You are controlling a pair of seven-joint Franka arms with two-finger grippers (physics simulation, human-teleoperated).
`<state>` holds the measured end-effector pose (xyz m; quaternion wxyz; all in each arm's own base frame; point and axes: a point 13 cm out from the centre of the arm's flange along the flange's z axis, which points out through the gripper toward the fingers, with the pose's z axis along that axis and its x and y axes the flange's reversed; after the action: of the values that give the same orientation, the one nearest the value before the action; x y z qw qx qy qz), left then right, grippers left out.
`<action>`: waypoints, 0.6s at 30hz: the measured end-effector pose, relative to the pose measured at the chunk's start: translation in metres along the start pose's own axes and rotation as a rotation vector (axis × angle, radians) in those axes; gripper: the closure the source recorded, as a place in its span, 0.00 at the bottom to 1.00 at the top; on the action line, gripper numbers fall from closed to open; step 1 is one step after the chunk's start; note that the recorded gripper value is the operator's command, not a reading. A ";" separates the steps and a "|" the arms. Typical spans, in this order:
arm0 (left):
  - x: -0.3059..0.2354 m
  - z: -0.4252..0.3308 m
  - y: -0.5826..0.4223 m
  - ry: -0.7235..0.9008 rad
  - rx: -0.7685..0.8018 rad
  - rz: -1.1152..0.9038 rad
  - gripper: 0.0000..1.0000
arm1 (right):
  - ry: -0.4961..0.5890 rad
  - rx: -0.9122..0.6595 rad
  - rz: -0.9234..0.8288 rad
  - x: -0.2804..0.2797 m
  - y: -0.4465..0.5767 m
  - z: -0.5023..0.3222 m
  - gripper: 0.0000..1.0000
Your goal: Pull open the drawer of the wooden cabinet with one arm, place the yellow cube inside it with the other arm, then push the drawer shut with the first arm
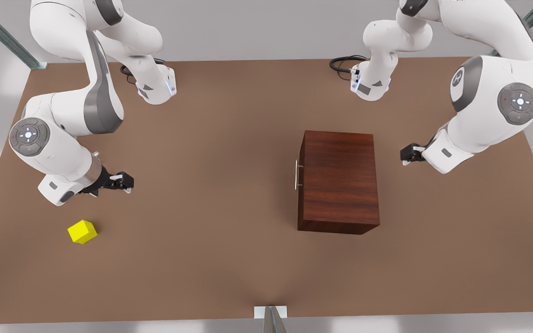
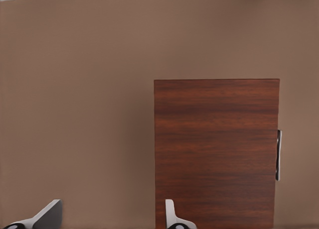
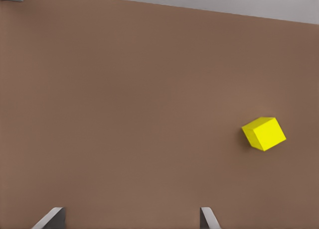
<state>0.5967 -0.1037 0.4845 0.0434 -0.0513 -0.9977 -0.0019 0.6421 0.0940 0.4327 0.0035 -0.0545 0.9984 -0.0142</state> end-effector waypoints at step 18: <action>0.056 0.206 -0.379 -0.027 -0.330 0.281 0.17 | -0.018 -0.002 0.031 -0.004 0.000 -0.001 0.00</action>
<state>0.4850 -0.4732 0.2846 0.0207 -0.1964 -0.9674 -0.1586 0.6465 0.0941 0.4341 0.0127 -0.0390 0.9991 -0.0129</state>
